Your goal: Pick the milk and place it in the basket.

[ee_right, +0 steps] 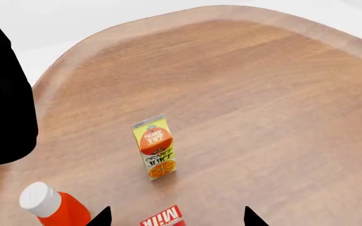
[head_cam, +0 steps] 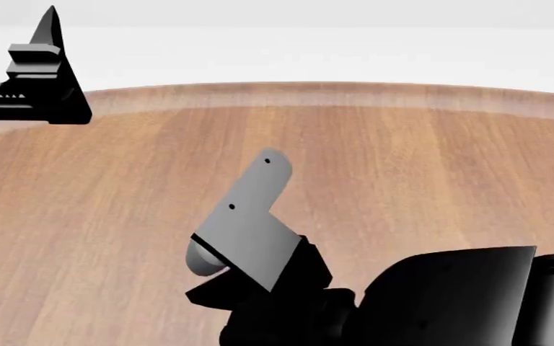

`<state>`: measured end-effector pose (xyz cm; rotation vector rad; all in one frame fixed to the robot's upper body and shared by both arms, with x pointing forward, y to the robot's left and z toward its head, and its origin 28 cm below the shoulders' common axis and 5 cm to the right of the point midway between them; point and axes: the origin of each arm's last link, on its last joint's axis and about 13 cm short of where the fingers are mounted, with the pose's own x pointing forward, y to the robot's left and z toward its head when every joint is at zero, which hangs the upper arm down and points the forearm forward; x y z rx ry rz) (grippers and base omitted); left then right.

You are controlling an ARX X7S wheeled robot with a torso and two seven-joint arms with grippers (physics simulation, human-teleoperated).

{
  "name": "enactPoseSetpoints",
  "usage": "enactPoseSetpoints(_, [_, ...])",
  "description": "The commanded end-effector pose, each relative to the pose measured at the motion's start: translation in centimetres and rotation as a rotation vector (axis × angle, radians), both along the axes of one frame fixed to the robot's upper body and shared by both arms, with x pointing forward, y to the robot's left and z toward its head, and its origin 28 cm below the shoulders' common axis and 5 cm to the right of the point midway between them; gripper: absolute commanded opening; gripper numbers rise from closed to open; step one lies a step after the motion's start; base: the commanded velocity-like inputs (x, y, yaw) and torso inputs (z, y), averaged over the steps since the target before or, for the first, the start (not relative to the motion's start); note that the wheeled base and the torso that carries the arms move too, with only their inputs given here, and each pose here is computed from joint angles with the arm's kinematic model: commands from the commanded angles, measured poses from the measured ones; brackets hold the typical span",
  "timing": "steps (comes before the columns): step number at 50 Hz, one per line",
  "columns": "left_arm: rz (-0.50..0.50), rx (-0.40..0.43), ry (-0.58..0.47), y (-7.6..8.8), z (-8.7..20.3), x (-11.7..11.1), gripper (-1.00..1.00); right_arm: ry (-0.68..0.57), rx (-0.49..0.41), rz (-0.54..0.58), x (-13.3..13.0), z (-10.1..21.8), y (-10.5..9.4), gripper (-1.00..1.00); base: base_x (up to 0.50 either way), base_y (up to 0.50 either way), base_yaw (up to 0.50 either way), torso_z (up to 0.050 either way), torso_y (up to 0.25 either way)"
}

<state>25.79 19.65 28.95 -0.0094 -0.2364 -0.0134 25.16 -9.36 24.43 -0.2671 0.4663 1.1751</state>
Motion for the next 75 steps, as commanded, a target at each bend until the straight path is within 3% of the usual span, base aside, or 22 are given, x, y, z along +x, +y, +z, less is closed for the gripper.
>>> enactPoseSetpoints(1, [0.003, -0.002, -0.001, 0.1, 0.1, 0.1, 1.00, 0.045, -0.026, -0.022, 0.1, -0.9, 0.0, 1.00, 0.00, 0.00, 0.00, 0.000, 0.000])
enactPoseSetpoints(30, [0.001, -0.007, 0.001, 0.1, 0.0, 0.1, 1.00, 0.190, -0.077, -0.047, 0.6, -4.6, 0.2, 1.00, 0.00, 0.00, 0.00, 0.000, 0.000])
enactPoseSetpoints(75, [-0.009, -0.010, 0.037, 0.0, -0.4, 0.3, 1.00, 0.222, -0.088, -0.039, 2.0, -5.9, 0.6, 1.00, 0.00, 0.00, 0.00, 0.000, 0.000])
